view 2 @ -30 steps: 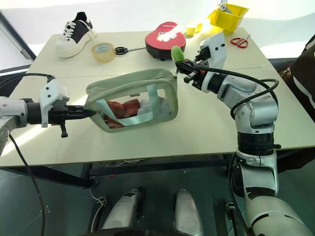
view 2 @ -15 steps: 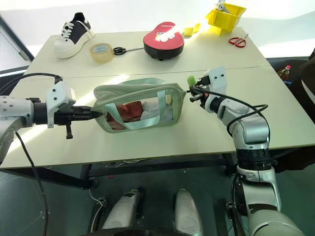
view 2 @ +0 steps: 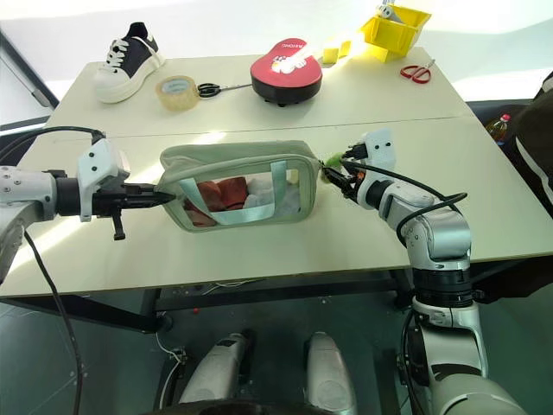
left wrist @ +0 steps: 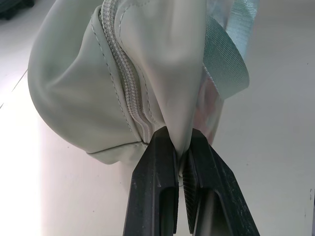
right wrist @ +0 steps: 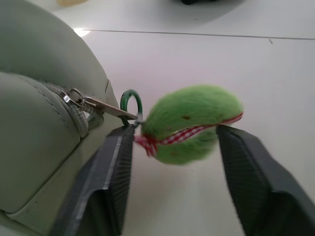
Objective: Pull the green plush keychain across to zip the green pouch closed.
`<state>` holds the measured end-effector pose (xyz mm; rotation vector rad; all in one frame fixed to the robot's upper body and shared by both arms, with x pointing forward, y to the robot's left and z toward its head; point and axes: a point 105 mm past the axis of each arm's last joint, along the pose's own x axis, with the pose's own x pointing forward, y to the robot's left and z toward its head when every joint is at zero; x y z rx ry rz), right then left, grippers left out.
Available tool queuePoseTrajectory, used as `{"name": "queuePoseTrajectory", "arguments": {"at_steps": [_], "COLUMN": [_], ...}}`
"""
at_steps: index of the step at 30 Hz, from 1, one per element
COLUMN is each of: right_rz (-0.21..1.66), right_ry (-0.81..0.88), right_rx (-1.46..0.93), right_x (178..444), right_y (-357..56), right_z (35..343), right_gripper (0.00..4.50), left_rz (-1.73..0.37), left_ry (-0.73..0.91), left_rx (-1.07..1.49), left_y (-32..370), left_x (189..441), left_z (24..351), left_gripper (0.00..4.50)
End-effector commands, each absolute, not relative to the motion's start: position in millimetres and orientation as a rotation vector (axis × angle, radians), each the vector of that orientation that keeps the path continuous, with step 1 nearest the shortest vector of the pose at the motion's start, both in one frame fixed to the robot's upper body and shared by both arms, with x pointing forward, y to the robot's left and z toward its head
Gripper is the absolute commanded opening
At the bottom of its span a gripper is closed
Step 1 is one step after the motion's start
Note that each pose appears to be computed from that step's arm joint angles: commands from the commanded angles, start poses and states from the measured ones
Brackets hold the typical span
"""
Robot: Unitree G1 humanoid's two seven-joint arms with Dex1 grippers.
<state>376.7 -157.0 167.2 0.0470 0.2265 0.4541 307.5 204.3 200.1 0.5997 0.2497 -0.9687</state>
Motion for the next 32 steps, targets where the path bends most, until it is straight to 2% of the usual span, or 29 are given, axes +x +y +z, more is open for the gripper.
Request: {"name": "queuePoseTrajectory", "arguments": {"at_steps": [1, 5, 8, 12, 15, 18, 25, 29, 32], "right_rz": [0.481, 0.470, 0.500, 0.637, 0.785, 0.903, 1.003, 1.030, 1.035], "right_ry": [0.173, 0.182, 0.172, 0.128, 0.086, 0.077, 0.053, 0.034, 0.010], "right_rx": [0.060, 0.040, -0.083, -0.317, -0.377, -0.421, -0.460, -0.471, -0.462], "right_x": [377.1, 377.9, 375.8, 362.6, 346.1, 333.8, 331.4, 331.3, 333.4], "right_y": [-148.3, -153.0, -164.8, -188.9, -193.3, -186.4, -171.8, -172.1, -172.0], "right_z": [185.1, 182.2, 190.1, 224.0, 257.0, 269.6, 280.3, 290.9, 299.6], "right_gripper": [4.47, 4.47, 4.47, 4.47, 4.47, 4.50, 4.50, 4.50, 4.50], "left_rz": [-0.923, -0.922, -0.916, -0.905, -0.899, -0.901, -0.895, -0.804, -0.758], "left_ry": [0.245, 0.241, 0.239, 0.219, 0.179, 0.148, 0.142, 0.071, 0.049], "left_rx": [0.634, 0.637, 0.644, 0.642, 0.618, 0.561, 0.510, 0.460, 0.464], "left_y": [212.7, 212.2, 214.0, 216.2, 215.6, 213.4, 220.1, 239.4, 250.4], "left_x": [308.1, 308.4, 309.4, 312.0, 315.1, 316.9, 310.5, 316.0, 318.7], "left_z": [209.2, 210.7, 212.5, 219.1, 226.9, 234.6, 258.1, 287.0, 293.5], "left_gripper": [0.00, 0.00, 0.00, 0.00, 0.00, 1.06, 4.40, 4.48, 4.48]}}
